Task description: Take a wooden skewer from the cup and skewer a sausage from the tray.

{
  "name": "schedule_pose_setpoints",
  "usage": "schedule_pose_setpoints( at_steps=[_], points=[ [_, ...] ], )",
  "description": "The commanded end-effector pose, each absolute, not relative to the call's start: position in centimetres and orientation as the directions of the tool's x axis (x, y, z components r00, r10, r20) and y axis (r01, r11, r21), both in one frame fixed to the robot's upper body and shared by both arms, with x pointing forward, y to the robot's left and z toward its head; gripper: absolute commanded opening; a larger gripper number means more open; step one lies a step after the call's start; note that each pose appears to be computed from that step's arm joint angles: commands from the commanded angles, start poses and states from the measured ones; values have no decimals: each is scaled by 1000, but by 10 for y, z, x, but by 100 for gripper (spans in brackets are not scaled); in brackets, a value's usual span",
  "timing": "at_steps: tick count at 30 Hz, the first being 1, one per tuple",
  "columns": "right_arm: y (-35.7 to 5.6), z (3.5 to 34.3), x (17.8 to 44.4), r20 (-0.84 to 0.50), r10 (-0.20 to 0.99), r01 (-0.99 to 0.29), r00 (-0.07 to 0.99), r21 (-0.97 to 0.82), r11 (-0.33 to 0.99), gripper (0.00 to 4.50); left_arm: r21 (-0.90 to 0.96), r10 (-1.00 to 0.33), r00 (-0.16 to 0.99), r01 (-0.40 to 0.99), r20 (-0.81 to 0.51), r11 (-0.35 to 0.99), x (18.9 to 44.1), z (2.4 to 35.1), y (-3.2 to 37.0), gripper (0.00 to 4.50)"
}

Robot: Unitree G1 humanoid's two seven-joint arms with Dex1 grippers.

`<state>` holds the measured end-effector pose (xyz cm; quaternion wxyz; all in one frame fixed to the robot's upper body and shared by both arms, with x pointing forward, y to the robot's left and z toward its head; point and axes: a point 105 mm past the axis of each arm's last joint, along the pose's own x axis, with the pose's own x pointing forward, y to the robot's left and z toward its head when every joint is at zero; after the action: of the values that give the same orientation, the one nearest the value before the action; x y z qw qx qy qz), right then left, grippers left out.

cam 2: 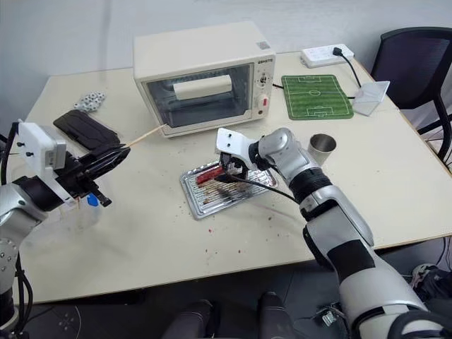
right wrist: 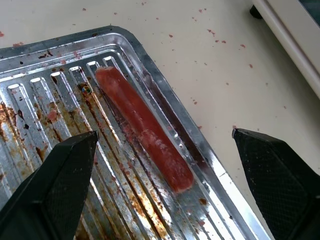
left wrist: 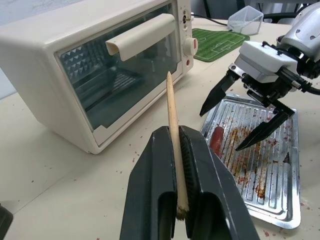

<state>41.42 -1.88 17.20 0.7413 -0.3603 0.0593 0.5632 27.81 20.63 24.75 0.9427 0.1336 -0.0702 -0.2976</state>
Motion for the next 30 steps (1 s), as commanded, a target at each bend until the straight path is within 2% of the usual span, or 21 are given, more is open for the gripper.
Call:
schedule_pose_setpoints(
  at_steps=[1,4,6,23,26,30],
  points=[
    [-6,186,417,-437,817,-864,376,-484,139,408,337,-584,807,526,91,781,272,261,203,0],
    [-3,181,417,-434,820,-867,373,-477,142,341,341,-584,806,525,93,780,273,263,203,0],
    [-2,179,416,-433,822,-868,371,-475,141,275,344,-586,805,526,93,777,274,264,203,0],
    [-8,148,414,-515,779,-889,357,-443,114,275,356,-598,794,530,108,769,281,270,199,0],
    [-7,148,414,-515,782,-895,350,-430,117,216,358,-597,795,530,108,769,281,270,199,0],
    [-7,146,412,-519,787,-906,333,-409,113,80,360,-597,795,528,110,769,282,270,198,0]
  ],
)
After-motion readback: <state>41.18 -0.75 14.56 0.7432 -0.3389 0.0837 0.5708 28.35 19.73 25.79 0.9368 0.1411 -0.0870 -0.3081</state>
